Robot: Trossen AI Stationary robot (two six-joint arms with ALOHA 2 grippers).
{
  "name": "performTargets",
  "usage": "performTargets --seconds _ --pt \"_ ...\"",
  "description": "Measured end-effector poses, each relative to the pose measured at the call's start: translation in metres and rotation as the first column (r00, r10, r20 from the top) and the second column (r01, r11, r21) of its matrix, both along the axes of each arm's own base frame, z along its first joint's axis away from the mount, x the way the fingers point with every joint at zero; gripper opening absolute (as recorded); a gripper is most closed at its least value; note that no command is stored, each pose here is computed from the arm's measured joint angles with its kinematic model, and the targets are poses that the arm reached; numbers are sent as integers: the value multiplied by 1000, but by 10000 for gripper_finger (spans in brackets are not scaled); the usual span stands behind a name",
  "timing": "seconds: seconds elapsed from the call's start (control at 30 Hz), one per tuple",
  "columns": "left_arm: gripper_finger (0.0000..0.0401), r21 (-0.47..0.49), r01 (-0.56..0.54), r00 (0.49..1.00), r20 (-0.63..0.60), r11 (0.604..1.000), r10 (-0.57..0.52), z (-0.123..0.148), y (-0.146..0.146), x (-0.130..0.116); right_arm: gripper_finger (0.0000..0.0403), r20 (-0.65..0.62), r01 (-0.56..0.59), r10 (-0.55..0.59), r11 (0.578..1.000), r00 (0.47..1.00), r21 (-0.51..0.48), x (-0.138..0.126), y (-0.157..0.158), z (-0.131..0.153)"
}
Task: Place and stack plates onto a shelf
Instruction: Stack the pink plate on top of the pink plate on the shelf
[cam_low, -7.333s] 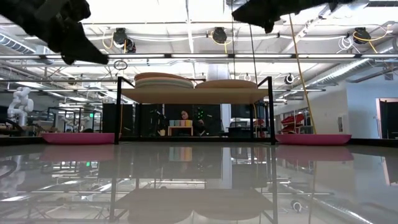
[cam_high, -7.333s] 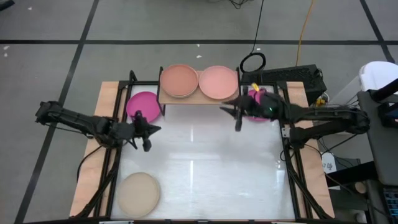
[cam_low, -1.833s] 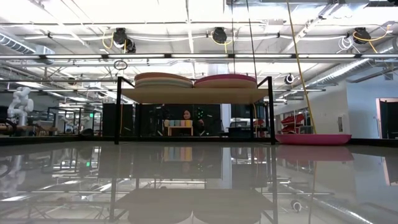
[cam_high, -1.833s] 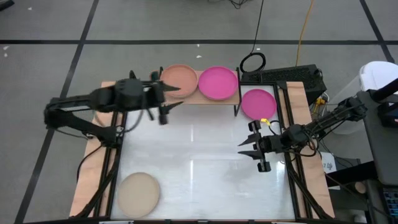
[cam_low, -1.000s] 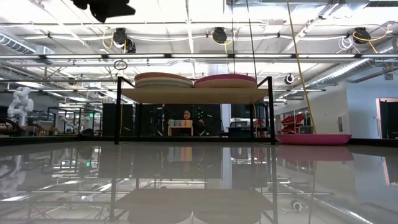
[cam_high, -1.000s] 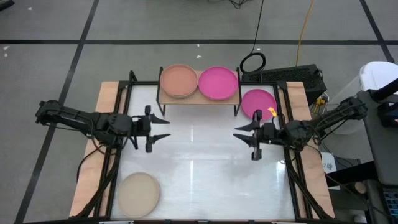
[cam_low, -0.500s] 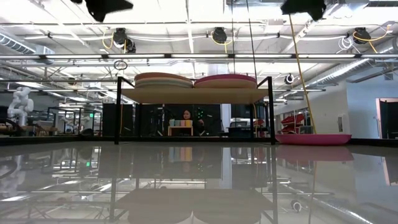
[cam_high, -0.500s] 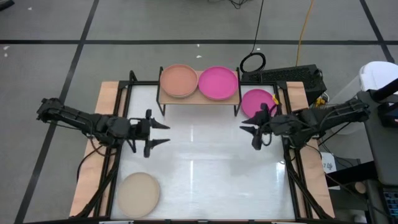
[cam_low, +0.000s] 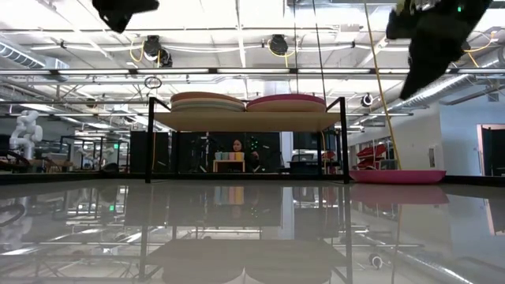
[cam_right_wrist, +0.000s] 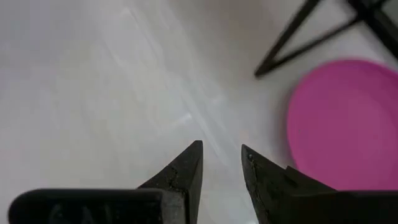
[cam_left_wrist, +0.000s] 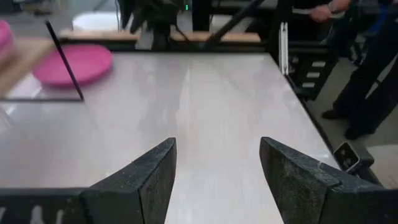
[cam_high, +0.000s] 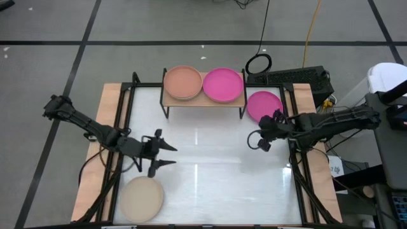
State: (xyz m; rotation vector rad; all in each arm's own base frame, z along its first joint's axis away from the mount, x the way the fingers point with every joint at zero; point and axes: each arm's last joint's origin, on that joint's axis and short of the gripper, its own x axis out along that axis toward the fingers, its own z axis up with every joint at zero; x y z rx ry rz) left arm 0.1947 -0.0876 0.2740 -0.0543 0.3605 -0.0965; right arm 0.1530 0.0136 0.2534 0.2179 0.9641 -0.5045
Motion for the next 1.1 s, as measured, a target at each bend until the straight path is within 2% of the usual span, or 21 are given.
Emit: performTargets --seconds 0.13,0.23,0.37,0.5,0.8,0.93,1.1 --pt "234 31 1 999 -40 1000 1 -9 -3 8 116 -63 32 -29 999 998 33 -2 -10 -15" --pt "234 59 -33 999 -8 998 34 -4 0 7 144 -109 63 -60 998 992 23 -4 -17 -25" --pt "234 94 -101 992 84 990 93 12 7 -6 182 -130 88 -87 996 988 8 -2 -26 -40" --pt "234 75 -115 974 203 991 97 18 13 -17 204 -129 158 -157 987 979 1 1 -40 -57" --pt "234 -16 -153 882 449 988 144 -13 26 -37 205 -191 178 -188 982 963 -69 0 -68 -93" --pt "234 -34 -163 864 477 986 159 -15 30 -42 204 -184 210 -231 970 955 -126 -1 -79 -100" --pt "234 -38 -156 868 472 987 155 -15 30 -42 204 -188 266 -286 956 940 -127 -5 -89 -111"
